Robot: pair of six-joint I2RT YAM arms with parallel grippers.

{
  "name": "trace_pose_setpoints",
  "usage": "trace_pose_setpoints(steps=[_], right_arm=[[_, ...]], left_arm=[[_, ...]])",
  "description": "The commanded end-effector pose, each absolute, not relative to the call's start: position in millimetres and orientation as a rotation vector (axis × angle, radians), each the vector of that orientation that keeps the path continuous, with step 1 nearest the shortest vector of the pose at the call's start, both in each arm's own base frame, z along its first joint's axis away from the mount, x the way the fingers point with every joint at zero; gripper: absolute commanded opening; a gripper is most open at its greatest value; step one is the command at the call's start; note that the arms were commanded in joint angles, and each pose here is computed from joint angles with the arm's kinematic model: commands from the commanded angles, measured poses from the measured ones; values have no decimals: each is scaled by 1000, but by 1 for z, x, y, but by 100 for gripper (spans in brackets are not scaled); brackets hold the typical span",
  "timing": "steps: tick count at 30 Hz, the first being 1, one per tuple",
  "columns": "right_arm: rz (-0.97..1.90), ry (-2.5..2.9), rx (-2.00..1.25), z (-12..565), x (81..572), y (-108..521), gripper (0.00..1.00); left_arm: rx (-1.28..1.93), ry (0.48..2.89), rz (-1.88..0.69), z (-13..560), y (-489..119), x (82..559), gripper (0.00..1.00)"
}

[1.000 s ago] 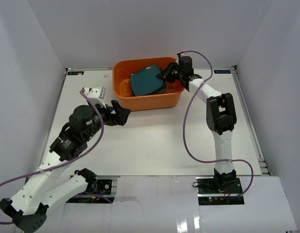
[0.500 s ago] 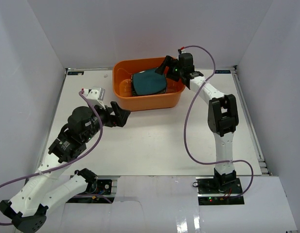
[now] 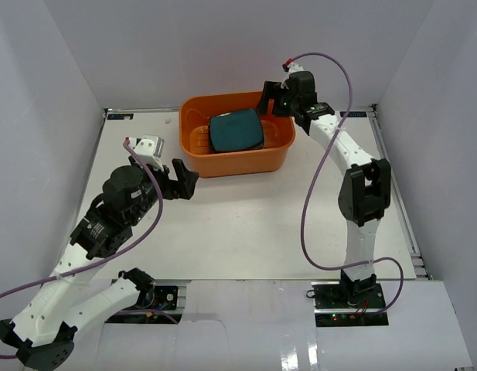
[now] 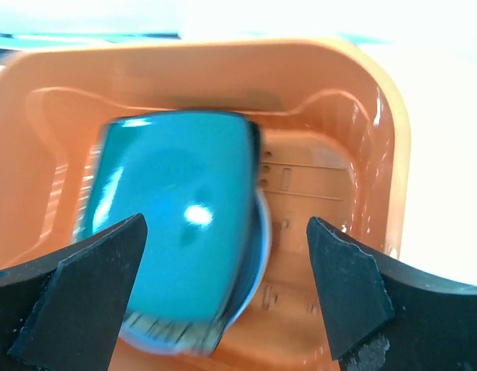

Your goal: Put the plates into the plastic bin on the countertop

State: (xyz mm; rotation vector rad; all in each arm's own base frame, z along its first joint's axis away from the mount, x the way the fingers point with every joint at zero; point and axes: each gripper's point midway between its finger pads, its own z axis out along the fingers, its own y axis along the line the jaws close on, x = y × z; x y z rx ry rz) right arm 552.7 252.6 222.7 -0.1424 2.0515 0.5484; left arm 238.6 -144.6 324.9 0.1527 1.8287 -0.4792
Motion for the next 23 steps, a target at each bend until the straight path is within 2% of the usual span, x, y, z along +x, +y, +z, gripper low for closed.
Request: trace_pose_setpoints(steps=[1, 2, 3, 4, 5, 6, 7, 8, 9, 10, 11, 14, 17, 23], right_arm=[[582, 1780, -297, 349, 502, 263, 90], [592, 1665, -323, 398, 471, 258, 90], [615, 1630, -360, 408, 445, 267, 90], [617, 1699, -388, 370, 426, 268, 90], [651, 1612, -389, 402, 385, 258, 90], [694, 1595, -414, 387, 340, 252, 90], [705, 1683, -421, 340, 337, 258, 90], [777, 1592, -371, 363, 300, 243, 90], [809, 1564, -351, 356, 283, 235, 90], [805, 1669, -338, 296, 269, 226, 90], [833, 1602, -306, 306, 244, 209, 90], [747, 1692, -225, 246, 214, 169, 90], [718, 1733, -175, 211, 194, 148, 90], [712, 1605, -130, 253, 194, 137, 90]], left_arm=[[137, 1774, -454, 353, -136, 238, 98], [133, 1765, -471, 357, -137, 236, 98], [135, 1756, -497, 362, -139, 233, 98], [140, 1746, -515, 366, -140, 230, 98], [138, 1731, -532, 370, -138, 225, 98], [133, 1743, -540, 365, -137, 222, 98], [130, 1749, -545, 362, -136, 219, 98], [125, 1749, -547, 360, -130, 211, 98], [112, 1760, -541, 355, -126, 208, 98], [87, 1787, -536, 343, -123, 206, 98], [79, 1804, -537, 336, -120, 202, 98], [39, 1883, -547, 306, -112, 186, 98], [-3, 1932, -597, 278, -112, 175, 98], [100, 1770, -685, 315, -129, 179, 98]])
